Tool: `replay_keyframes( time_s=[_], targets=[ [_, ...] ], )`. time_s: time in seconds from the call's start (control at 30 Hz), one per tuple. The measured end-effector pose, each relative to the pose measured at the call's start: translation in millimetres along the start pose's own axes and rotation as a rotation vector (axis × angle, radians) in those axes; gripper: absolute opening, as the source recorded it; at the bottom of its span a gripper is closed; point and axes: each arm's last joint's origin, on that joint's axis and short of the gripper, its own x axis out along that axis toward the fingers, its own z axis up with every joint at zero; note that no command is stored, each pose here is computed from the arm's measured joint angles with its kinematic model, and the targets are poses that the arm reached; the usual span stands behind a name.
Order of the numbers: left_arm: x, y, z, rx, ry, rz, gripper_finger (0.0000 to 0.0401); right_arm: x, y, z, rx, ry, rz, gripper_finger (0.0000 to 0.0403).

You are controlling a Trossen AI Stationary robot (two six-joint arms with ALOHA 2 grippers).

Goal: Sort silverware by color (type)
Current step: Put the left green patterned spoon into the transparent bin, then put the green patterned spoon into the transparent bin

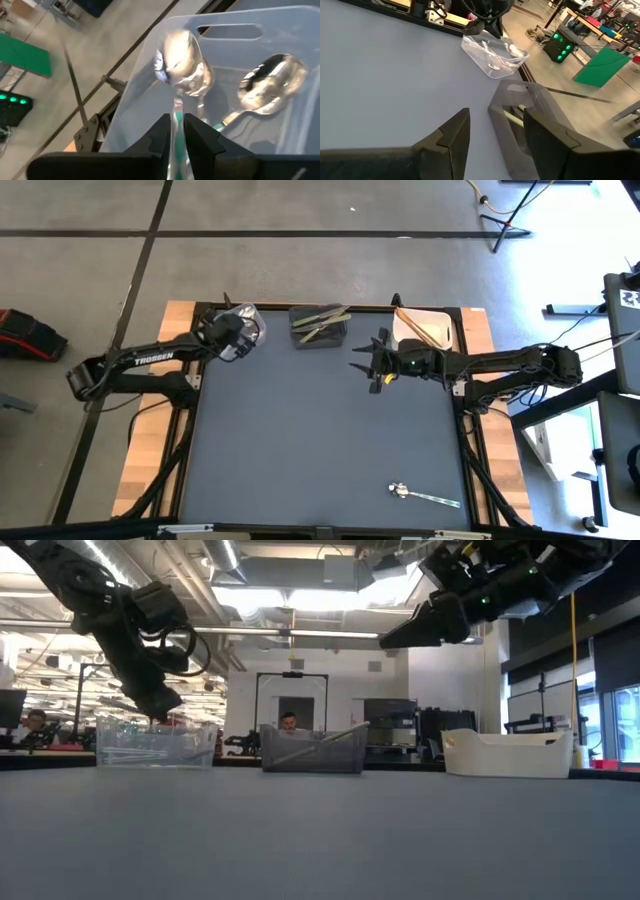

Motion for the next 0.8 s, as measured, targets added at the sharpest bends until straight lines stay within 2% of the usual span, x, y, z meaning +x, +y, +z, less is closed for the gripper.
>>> replay_keyframes(
  time_s=[0.17,0.27,0.37,0.5,0.8],
  targets=[
    [2,3,1,-0.015,-0.002,0.004,0.0084,0,0,0,0.0,0.0,0.0,0.0175],
    [0,0,2,-0.016,-0.018,-0.043,0.0103,0,0,0,0.022,0.001,0.0,0.0175],
    [-6,-9,7,-0.014,-0.054,-0.17,0.0109,0,0,1,0.09,0.031,0.012,0.0175],
    [-20,-24,17,-0.016,-0.155,-0.348,0.011,-3,9,1,0.185,0.187,0.089,0.0175],
    [-71,-68,36,0.054,-0.503,-0.812,0.011,-32,62,8,0.302,0.514,0.325,0.0175]
  ],
)
